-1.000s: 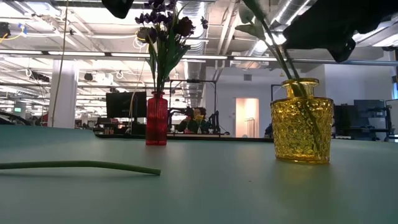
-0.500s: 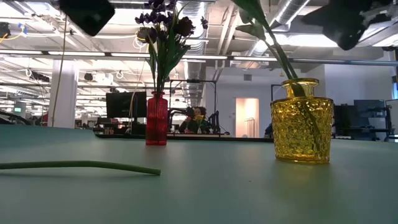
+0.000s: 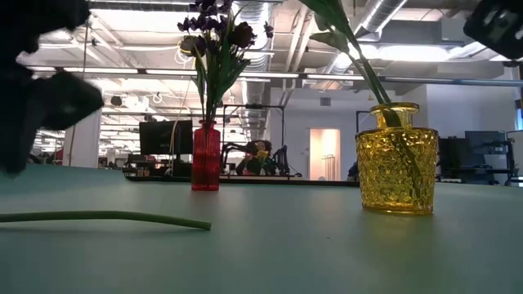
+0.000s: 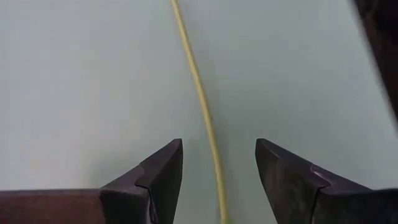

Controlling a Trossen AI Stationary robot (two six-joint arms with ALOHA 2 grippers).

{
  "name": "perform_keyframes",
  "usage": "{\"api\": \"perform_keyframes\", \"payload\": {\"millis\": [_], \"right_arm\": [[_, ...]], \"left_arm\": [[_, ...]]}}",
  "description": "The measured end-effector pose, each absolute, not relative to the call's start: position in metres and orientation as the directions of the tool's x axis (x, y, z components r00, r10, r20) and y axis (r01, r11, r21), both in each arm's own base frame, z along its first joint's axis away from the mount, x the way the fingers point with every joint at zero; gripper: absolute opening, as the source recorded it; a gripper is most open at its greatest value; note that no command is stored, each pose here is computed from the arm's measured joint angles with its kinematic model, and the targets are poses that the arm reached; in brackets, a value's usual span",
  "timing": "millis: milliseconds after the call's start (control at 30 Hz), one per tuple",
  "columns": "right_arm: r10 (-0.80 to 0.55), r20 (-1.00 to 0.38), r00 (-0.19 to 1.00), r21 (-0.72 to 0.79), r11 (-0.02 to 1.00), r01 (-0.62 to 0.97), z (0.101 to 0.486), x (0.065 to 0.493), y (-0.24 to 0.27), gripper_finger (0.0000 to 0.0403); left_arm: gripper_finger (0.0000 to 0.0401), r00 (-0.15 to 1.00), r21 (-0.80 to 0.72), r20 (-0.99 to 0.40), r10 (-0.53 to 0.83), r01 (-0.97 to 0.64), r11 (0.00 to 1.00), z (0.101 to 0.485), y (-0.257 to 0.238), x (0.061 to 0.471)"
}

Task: Sort flowers into vase by color
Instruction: Put the white flower into the yellow flower vase

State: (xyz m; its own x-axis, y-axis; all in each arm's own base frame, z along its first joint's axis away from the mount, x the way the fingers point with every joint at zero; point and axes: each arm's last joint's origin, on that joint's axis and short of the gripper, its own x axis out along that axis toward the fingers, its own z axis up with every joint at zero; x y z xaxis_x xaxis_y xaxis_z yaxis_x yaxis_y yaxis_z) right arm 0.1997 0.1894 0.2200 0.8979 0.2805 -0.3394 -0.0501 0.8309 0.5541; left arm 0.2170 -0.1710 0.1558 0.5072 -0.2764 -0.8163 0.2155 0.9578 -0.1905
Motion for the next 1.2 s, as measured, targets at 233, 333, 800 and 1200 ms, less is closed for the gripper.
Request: {"api": "perform_keyframes", "payload": {"millis": [233,333,800,1200], "right_arm": [[0.278,-0.383,0.881,0.541,0.841,-0.030,0.208,0.214,0.210,0.0232],[0.275,-0.399,0.875,0.530,0.848,-0.025,0.205,0.221,0.217,0.0232],[0.261,-0.451,0.854,0.494,0.869,-0.005,0.186,0.235,0.231,0.0232],[0.255,-0.447,0.857,0.489,0.872,-0.005,0.187,0.240,0.226,0.0232]], "left_arm": [[0.0190,0.385,-0.206,-0.884,-0.266,0.189,0.960,0.145,-0.174,0.205],[0.0190,0.350,-0.211,-0.899,-0.261,0.177,0.961,0.145,-0.175,0.199],[0.0161,0.292,-0.151,-0.936,-0.195,0.167,0.974,0.142,-0.175,0.187],[0.0009,0.316,-0.152,-0.924,-0.213,0.205,0.967,0.151,-0.180,0.194]]}}
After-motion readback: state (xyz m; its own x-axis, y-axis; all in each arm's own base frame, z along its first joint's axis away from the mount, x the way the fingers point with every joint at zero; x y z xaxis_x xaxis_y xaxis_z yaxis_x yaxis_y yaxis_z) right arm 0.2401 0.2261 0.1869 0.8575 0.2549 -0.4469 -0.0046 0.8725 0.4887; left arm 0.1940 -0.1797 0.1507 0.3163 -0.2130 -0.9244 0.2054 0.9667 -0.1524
